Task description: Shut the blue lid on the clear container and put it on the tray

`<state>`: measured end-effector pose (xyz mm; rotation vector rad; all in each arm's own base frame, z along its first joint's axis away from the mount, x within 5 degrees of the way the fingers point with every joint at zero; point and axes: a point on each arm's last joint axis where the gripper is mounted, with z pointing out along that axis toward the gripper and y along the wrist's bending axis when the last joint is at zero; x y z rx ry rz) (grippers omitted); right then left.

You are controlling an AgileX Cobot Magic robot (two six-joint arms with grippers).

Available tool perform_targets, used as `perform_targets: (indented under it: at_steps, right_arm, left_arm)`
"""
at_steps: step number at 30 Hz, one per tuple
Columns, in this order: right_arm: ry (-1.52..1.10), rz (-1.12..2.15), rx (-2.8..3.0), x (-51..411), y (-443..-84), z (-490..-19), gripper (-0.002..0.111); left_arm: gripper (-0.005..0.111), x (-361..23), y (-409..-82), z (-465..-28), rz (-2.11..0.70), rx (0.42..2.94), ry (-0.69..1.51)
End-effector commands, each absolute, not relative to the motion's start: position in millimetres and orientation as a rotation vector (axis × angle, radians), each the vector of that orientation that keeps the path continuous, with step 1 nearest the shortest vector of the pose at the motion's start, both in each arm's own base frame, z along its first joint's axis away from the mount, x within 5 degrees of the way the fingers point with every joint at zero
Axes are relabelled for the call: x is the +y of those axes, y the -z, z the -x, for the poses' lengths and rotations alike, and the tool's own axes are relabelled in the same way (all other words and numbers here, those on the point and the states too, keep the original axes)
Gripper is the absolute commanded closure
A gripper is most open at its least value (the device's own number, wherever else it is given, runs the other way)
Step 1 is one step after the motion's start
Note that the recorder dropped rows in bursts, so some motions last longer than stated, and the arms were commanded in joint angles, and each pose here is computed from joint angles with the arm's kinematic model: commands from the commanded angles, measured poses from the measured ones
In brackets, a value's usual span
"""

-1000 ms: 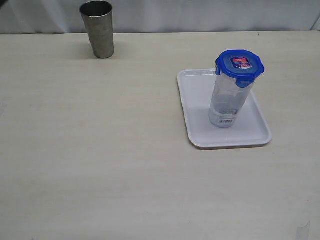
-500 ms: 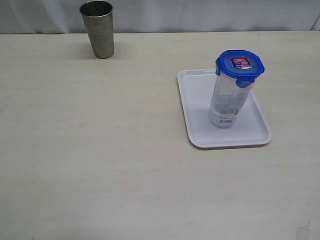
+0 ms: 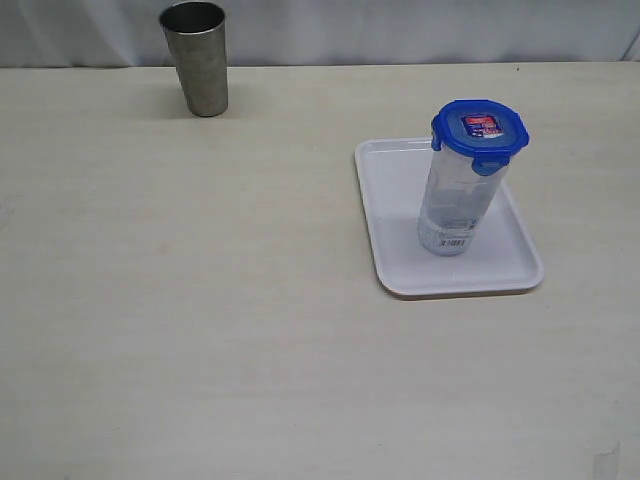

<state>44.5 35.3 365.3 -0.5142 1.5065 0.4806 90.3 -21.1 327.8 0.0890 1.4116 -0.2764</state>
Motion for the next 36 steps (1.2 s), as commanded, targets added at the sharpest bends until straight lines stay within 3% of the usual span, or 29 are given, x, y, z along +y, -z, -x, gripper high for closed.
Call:
perform_targets:
  at_steps: [1, 16, 28, 36]
  right_arm:
    - [-0.464, 0.519, 1.509, 35, -364, -45, 0.104]
    - [-0.464, 0.519, 1.509, 35, -364, -45, 0.104]
    - [-0.465, 0.518, 1.506, 35, -364, -45, 0.104]
    - [-0.465, 0.518, 1.506, 35, -364, -45, 0.104]
  left_arm:
    - [0.002, -15, -318, -77, -0.068, 1.373, 0.232]
    - [0.002, -5, -295, -44, -0.043, 1.384, 0.113]
    - [0.002, -2, -227, -54, -0.014, 1.452, 0.034]
    - [0.002, -2, -214, -56, -0.047, 1.474, -0.005]
